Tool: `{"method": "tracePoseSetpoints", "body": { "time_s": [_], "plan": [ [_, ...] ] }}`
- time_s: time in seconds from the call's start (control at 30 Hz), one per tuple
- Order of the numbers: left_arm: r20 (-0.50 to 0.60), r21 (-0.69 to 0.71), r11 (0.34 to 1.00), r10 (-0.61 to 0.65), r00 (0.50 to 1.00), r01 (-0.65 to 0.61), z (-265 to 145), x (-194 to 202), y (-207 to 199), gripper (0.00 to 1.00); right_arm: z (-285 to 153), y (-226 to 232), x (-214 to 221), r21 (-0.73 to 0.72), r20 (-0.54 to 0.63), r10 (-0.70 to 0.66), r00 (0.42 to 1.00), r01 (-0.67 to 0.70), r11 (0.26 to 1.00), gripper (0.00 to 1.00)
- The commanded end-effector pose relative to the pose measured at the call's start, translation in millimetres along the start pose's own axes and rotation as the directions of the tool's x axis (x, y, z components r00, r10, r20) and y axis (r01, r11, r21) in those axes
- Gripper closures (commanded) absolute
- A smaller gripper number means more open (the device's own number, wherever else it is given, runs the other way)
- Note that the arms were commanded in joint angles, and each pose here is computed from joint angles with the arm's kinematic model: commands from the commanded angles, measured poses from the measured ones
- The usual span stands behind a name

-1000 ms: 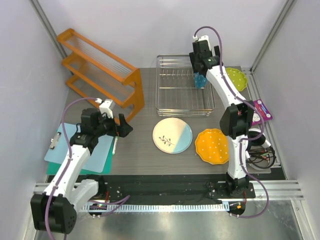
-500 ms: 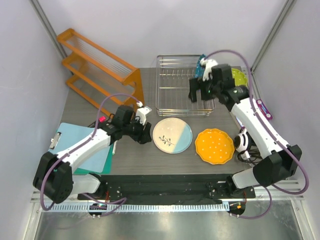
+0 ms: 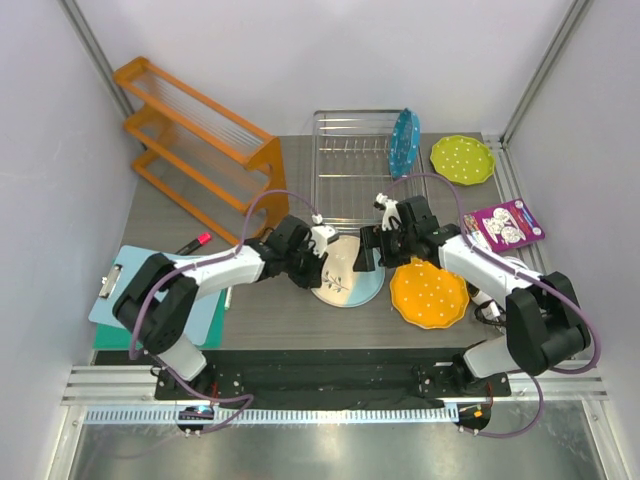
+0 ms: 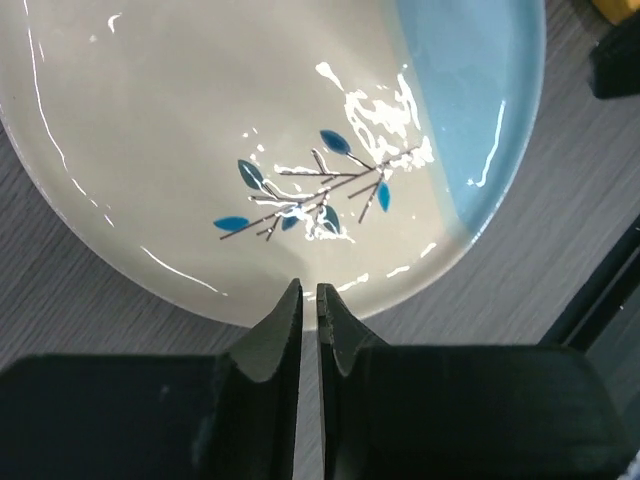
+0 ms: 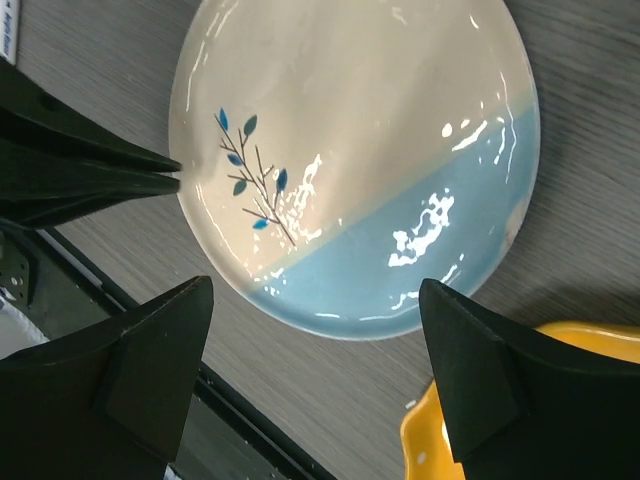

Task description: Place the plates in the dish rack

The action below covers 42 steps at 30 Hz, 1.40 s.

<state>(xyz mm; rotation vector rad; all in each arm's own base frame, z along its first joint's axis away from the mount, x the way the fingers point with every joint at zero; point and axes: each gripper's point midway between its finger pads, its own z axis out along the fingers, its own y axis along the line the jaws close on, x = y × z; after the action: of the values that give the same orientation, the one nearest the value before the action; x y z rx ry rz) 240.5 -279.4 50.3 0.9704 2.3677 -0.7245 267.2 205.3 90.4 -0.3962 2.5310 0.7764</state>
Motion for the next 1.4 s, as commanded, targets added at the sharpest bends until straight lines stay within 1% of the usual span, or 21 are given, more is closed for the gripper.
{"method": "tracePoseSetpoints", "body": {
  "time_s": [0.0, 0.03, 0.1, 0.2, 0.23, 0.33, 0.37, 0.43, 0.47, 0.57, 0.63, 0.73, 0.87, 0.97, 1.07, 1.13, 1.2, 1.23, 1.27, 1.33, 1.37],
  "plan": [
    [0.041, -0.035, 0.999, -0.008, 0.999, 0.010, 16.9, -20.8, 9.5, 0.93, -1.1, 18.4, -29.3, -0.076, 0.152, -0.006, 0.988, 0.017, 0.997, 0.11],
    [0.031, -0.040, 0.999, -0.012, 0.999, 0.013, 18.2, -18.9, 10.8, 0.98, 1.3, 16.9, -24.2, -0.074, 0.146, -0.001, 0.989, 0.012, 0.997, 0.11],
    [0.002, -0.067, 0.997, -0.023, 1.000, 0.023, 21.4, -11.0, 16.2, 1.00, 1.3, 17.0, -26.2, -0.076, 0.165, 0.001, 0.986, 0.012, 0.997, 0.11],
    [-0.053, -0.126, 0.990, -0.078, 0.996, 0.071, 20.3, 6.6, 25.2, 1.00, 2.8, 17.0, -21.0, -0.087, 0.163, 0.011, 0.987, 0.003, 0.996, 0.11],
    [-0.096, -0.141, 0.986, -0.105, 0.990, 0.090, 19.1, 18.9, 26.4, 1.00, 3.4, 16.8, -17.6, -0.090, 0.157, 0.023, 0.987, -0.009, 0.996, 0.11],
    [-0.109, -0.152, 0.979, -0.154, 0.982, 0.137, 8.5, 33.9, 21.9, 1.00, 2.4, 16.2, -10.2, -0.092, 0.150, 0.040, 0.988, -0.027, 0.995, 0.11],
    [-0.098, -0.161, 0.970, -0.197, 0.975, 0.180, 4.0, 35.9, 19.9, 1.00, 2.2, 15.4, -8.6, -0.089, 0.149, 0.043, 0.988, -0.029, 0.996, 0.11],
    [-0.109, -0.150, 0.964, -0.237, 0.965, 0.220, -3.8, 46.4, 14.5, 1.00, 2.0, 13.5, -5.7, -0.082, 0.150, 0.053, 0.987, -0.041, 0.996, 0.11],
    [-0.100, -0.136, 0.964, -0.242, 0.965, 0.227, -9.9, 44.4, 9.1, 1.00, 2.3, 12.9, -4.2, -0.080, 0.148, 0.058, 0.987, -0.047, 0.996, 0.11],
    [-0.147, -0.139, 0.958, -0.272, 0.951, 0.252, -21.4, 60.7, 3.3, 1.00, 3.7, 11.1, -1.2, -0.077, 0.145, 0.065, 0.987, -0.054, 0.996, 0.11],
    [-0.207, -0.152, 0.948, -0.308, 0.928, 0.281, -30.8, 79.7, 0.6, 1.00, 5.8, 9.6, 1.4, -0.074, 0.134, 0.070, 0.988, -0.061, 0.995, 0.11],
    [-0.219, -0.149, 0.904, -0.424, 0.878, 0.400, -43.2, 90.1, 1.5, 1.00, 6.7, 9.7, 0.7, -0.075, 0.131, 0.065, 0.989, -0.056, 0.996, 0.11],
    [-0.192, -0.166, 0.894, -0.444, 0.875, 0.417, -49.0, 92.5, 4.3, 1.00, 12.4, 7.9, 2.2, -0.078, 0.123, 0.075, 0.990, -0.066, 0.995, 0.11],
    [-0.132, -0.190, 0.871, -0.480, 0.867, 0.453, -57.4, 95.4, 12.0, 1.00, 16.8, 9.1, 3.5, -0.091, 0.114, 0.081, 0.990, -0.071, 0.993, 0.11],
    [-0.074, -0.169, 0.873, -0.474, 0.877, 0.458, -68.3, 92.2, 9.9, 1.00, 19.7, 13.6, 0.8, -0.107, 0.115, 0.071, 0.991, -0.059, 0.993, 0.11],
    [-0.005, -0.135, 0.894, -0.432, 0.902, 0.428, -79.9, 73.4, 5.8, 0.74, 24.0, 22.7, 3.1, -0.139, 0.097, 0.044, 0.994, -0.031, 0.990, 0.11],
    [0.056, -0.135, 0.889, -0.434, 0.899, 0.437, -90.0, 59.3, 5.1, 0.45, 27.8, 34.0, 5.8, -0.172, 0.089, -0.001, 0.996, 0.017, 0.985, 0.11],
    [0.109, -0.123, 0.889, -0.430, 0.896, 0.442, -98.8, 49.4, 2.8, 0.40, 32.8, 40.0, 11.7, -0.182, 0.068, -0.022, 0.997, 0.034, 0.983, 0.11],
    [0.134, -0.126, 0.869, -0.462, 0.877, 0.478, -101.5, 46.6, 2.8, 0.27, 35.7, 44.3, 15.1, -0.196, 0.052, -0.027, 0.998, 0.037, 0.980, 0.11],
    [0.148, -0.142, 0.852, -0.486, 0.862, 0.505, -101.4, 49.5, 5.7, 0.25, 46.1, 44.9, 19.7, -0.202, 0.018, -0.011, 1.000, 0.014, 0.979, 0.11],
    [0.146, -0.157, 0.833, -0.512, 0.847, 0.530, -99.3, 52.9, 7.9, 0.24, 49.5, 45.6, 16.6, -0.201, 0.025, -0.001, 1.000, 0.006, 0.979, 0.11]
  ]
}}
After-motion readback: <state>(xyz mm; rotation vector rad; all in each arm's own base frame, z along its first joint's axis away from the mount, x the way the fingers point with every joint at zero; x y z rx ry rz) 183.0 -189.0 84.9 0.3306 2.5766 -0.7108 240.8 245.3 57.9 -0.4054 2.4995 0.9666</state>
